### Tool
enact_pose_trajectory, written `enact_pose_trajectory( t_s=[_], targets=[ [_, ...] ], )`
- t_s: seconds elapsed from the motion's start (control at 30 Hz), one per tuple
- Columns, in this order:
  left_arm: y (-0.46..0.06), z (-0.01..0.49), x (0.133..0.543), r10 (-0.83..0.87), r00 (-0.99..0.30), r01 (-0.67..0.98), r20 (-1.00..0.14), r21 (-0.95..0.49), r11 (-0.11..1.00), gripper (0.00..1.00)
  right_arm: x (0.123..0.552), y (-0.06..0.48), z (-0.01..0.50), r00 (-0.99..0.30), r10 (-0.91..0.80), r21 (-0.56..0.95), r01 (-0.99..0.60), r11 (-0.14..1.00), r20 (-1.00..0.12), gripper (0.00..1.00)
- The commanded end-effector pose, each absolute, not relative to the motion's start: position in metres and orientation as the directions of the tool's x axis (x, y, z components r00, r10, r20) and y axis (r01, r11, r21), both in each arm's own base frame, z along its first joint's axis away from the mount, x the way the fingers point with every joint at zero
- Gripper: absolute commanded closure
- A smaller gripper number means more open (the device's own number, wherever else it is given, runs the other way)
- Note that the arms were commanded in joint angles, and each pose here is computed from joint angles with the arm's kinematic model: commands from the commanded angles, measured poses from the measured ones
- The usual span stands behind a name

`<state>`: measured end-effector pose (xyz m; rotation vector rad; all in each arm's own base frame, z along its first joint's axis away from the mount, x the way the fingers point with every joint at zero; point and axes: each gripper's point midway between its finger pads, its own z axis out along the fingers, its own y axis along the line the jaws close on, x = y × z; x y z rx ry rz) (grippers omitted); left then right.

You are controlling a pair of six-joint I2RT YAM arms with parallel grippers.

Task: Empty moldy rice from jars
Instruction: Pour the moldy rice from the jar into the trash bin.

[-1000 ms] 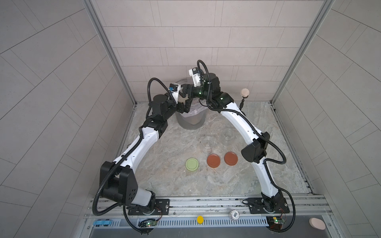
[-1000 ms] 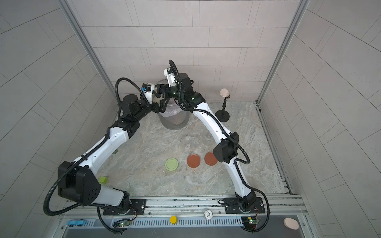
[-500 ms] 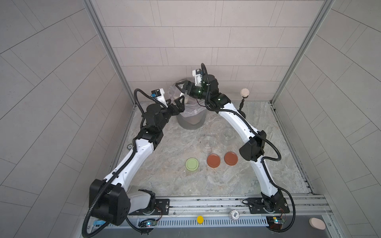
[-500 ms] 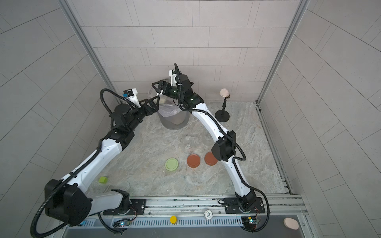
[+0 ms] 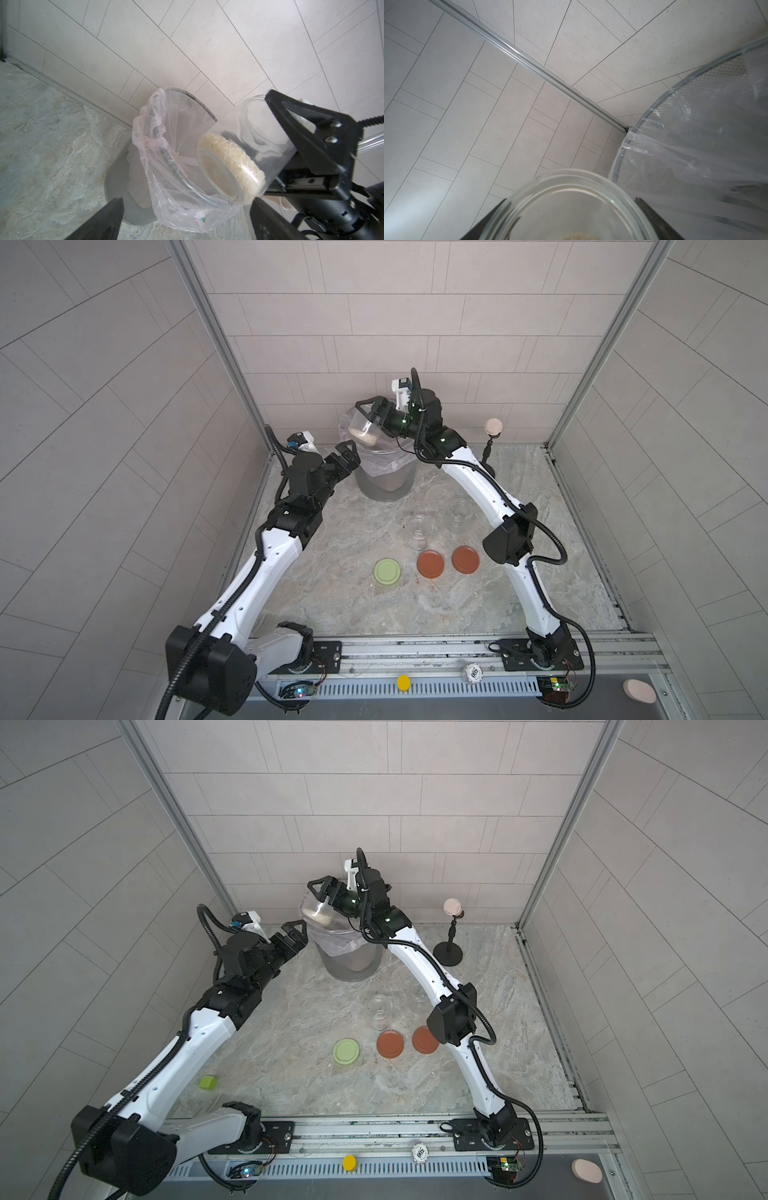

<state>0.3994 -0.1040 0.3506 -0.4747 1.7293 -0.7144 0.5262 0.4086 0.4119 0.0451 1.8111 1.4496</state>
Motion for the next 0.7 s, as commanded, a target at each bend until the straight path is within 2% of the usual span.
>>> enact_pose_trajectory(
  t_s=[0.0,0.1,0.33,0.43,0.57,0.67],
  targets=[
    [-0.133,0.359,0.401,-0.605,-0.352,0.183,-0.714,-0.687,0.704,0.0,0.516,0.401,0.469,-0.624,0.555,0.824,-0.514,0.239,-0.55,0.69],
    [-0.147,0.362,0.405,-0.57,-0.402,0.228,-0.717,-0.681,0.696,0.0,0.514,0.399,0.471,-0.629,0.549,0.825,-0.511,0.242,-0.551,0.69],
    [-0.149,0.36,0.405,-0.394,-0.441,0.248,-0.806,-0.532,0.81,0.0,0.513,0.398,0.47,-0.641,0.541,0.83,-0.504,0.239,-0.545,0.68],
    [-0.138,0.366,0.402,-0.38,-0.372,0.242,-0.847,-0.484,0.841,0.0,0.511,0.399,0.47,-0.652,0.535,0.835,-0.501,0.229,-0.537,0.68],
    [-0.137,0.375,0.393,-0.383,-0.234,0.326,-0.894,-0.443,0.835,0.0,0.51,0.4,0.474,-0.667,0.542,0.849,-0.491,0.196,-0.511,0.68],
    [-0.143,0.381,0.394,-0.379,-0.198,0.375,-0.904,-0.426,0.823,0.0,0.509,0.399,0.478,-0.676,0.552,0.86,-0.48,0.173,-0.488,0.68]
  ],
)
